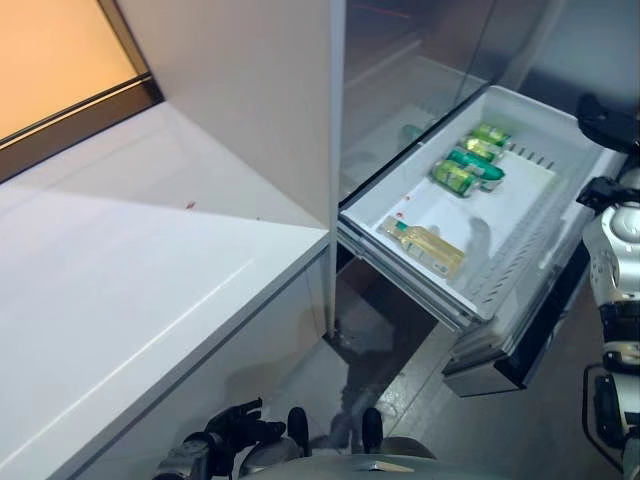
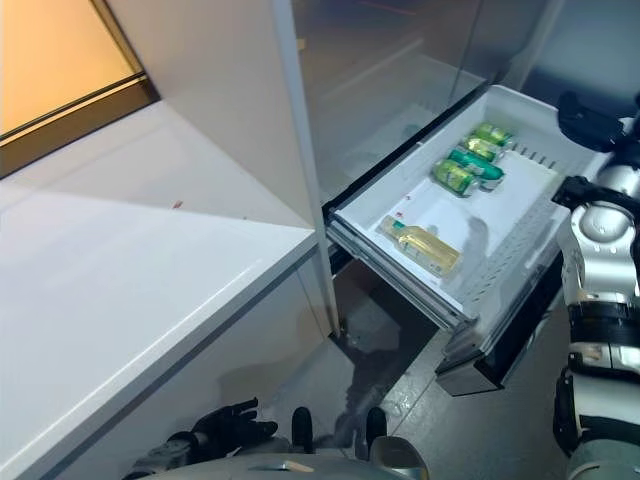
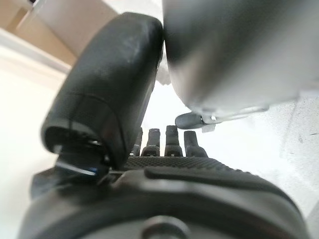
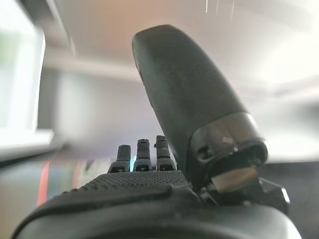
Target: Put drinks into fridge and close the fridge
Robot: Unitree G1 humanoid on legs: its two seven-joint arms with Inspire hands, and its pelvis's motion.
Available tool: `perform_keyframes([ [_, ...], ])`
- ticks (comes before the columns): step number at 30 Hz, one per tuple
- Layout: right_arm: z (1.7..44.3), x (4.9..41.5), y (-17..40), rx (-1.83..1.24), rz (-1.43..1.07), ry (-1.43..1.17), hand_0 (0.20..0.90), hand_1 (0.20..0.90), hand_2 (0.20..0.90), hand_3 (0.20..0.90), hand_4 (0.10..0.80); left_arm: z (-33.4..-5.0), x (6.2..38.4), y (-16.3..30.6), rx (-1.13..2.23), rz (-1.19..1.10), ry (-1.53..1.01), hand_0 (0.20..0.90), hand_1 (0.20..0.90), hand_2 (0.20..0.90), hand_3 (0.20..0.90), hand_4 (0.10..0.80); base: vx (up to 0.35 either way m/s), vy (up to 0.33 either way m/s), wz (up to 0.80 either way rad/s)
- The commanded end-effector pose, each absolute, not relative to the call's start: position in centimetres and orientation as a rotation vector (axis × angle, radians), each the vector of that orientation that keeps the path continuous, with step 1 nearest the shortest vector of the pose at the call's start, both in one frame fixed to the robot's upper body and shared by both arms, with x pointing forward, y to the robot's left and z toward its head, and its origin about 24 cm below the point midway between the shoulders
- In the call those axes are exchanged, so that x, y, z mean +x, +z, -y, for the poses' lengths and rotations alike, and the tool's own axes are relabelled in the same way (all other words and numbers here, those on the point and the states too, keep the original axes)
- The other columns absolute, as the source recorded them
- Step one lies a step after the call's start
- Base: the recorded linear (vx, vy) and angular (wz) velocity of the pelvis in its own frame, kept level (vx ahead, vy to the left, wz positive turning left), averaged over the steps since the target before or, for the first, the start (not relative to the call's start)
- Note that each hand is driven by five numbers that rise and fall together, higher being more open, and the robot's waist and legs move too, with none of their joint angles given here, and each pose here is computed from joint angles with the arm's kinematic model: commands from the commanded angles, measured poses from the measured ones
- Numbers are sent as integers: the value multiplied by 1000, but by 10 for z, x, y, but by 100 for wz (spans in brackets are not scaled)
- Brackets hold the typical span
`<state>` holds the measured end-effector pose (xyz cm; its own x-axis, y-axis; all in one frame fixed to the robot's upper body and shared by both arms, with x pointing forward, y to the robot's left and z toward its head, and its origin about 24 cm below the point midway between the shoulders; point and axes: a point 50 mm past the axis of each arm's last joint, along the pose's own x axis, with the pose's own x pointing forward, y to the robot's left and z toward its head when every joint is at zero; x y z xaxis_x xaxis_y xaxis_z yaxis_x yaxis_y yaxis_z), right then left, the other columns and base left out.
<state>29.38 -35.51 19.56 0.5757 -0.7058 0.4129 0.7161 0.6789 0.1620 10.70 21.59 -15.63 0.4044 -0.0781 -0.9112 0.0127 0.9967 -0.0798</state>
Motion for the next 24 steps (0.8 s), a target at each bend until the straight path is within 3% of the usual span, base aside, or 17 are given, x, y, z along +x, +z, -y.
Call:
perform_keyframes([
  [1,361,285,197,95,580,-834,900,900,900,900,800,-218,91,-162,19,-1246,-111,900,900,900,900,800,37,55,-29],
  [13,349,291,143,333,430,-777,900,900,900,900,800,-213,96,-162,32,-1228,-148,900,900,900,900,800,30,29,-11],
  [24,336,301,153,377,469,-655,900,900,900,900,800,-219,106,-158,81,-1209,-118,900,900,900,900,800,-60,-31,0],
])
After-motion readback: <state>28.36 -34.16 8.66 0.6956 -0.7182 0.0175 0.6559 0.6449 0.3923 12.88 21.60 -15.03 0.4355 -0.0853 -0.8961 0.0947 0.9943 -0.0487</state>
